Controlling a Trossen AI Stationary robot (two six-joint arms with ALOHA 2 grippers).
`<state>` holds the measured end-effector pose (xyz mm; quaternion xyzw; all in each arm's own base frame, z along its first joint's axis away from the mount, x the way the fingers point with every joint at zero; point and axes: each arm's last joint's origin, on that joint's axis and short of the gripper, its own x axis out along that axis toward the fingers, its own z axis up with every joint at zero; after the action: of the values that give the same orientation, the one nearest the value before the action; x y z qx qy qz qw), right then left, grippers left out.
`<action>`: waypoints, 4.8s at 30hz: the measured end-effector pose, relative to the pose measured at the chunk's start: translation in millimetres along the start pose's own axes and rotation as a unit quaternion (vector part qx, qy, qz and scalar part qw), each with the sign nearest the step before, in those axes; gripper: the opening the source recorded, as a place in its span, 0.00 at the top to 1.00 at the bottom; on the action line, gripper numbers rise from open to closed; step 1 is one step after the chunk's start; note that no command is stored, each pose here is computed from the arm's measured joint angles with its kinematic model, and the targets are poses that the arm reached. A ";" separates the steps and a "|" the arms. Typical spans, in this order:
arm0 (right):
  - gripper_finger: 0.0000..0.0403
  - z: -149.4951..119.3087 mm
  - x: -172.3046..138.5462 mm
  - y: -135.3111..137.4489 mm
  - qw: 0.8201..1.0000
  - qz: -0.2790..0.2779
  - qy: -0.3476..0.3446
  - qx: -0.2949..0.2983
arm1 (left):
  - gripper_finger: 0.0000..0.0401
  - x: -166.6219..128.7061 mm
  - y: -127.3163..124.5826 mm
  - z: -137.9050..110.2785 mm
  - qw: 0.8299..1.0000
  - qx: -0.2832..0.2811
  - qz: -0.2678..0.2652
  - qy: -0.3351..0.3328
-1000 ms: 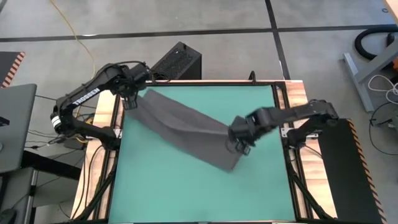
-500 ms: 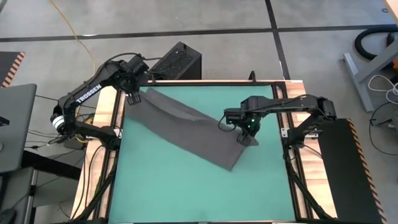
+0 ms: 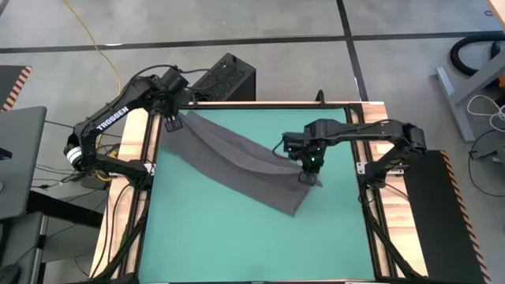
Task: Roll towel
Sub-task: Roll the gray towel
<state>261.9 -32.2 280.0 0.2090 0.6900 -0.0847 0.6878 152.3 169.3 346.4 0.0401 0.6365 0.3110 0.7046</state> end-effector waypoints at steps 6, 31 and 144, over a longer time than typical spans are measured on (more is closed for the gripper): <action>0.90 6.8 -3.7 -26.6 0.997 -0.057 -0.018 0.046 | 0.93 22.9 -5.2 -1.0 0.996 0.040 0.064 0.037; 0.49 -13.1 3.2 51.1 0.992 -0.032 -0.105 -0.055 | 0.65 46.7 -90.1 -0.4 0.967 0.101 -0.233 -0.025; 0.97 -15.6 70.1 94.3 0.913 -0.084 -0.235 -0.322 | 1.00 -38.0 -123.0 7.2 0.964 0.249 -0.076 -0.059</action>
<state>288.2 70.9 227.7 -0.1087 0.5137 0.0378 0.8502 206.8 54.3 325.2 0.1836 0.6525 0.0853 0.7302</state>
